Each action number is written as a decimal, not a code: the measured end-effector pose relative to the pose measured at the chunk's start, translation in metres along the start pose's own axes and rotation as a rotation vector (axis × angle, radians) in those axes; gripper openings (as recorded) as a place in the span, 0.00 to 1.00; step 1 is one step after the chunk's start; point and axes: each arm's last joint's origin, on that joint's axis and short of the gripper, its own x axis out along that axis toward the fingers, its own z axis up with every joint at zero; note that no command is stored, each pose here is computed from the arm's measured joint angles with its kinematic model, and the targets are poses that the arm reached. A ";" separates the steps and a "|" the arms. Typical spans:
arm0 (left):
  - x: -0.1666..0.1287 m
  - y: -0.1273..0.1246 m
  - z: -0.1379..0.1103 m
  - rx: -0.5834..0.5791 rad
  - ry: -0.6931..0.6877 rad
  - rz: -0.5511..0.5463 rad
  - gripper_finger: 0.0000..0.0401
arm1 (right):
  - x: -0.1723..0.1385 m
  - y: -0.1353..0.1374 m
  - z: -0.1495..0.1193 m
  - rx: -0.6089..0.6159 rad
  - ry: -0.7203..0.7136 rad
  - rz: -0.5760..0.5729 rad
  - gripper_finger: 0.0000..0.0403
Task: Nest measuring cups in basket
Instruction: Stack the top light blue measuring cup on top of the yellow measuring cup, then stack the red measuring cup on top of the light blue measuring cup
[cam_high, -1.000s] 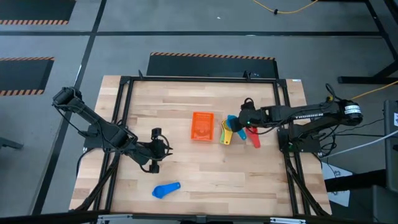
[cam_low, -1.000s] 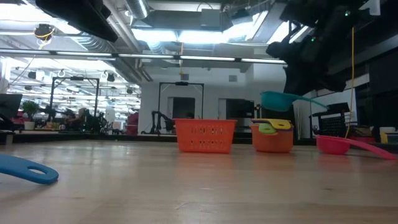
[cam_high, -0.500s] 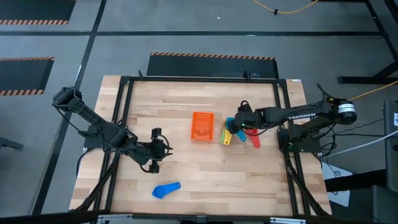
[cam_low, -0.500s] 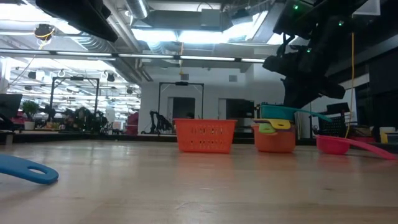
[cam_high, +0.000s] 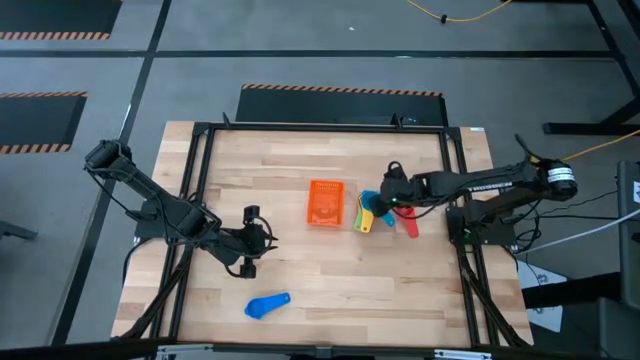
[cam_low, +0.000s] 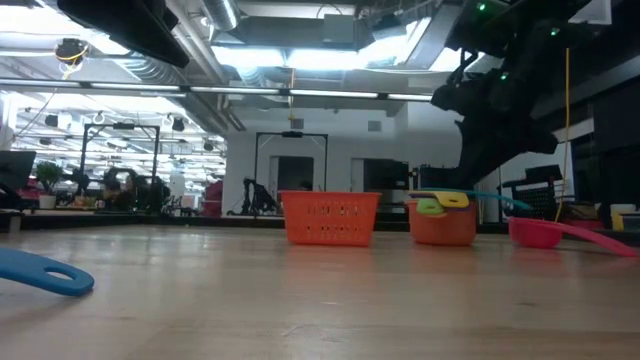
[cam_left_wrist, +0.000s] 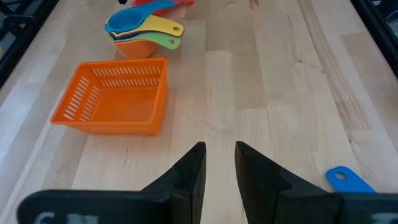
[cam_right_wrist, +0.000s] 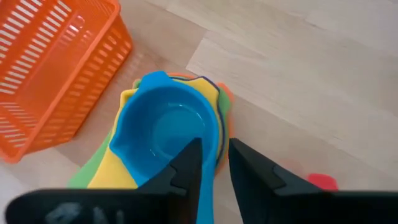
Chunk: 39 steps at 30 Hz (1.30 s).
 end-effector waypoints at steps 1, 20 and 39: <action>0.000 0.000 0.000 0.000 0.000 0.000 0.20 | -0.003 -0.002 0.000 -0.003 0.001 -0.001 0.21; 0.000 0.000 0.000 -0.001 0.001 -0.002 0.20 | -0.003 -0.021 -0.031 -0.079 0.001 -0.075 0.21; 0.000 0.000 0.000 -0.002 0.001 -0.005 0.20 | 0.007 0.011 -0.045 0.028 0.010 0.396 0.21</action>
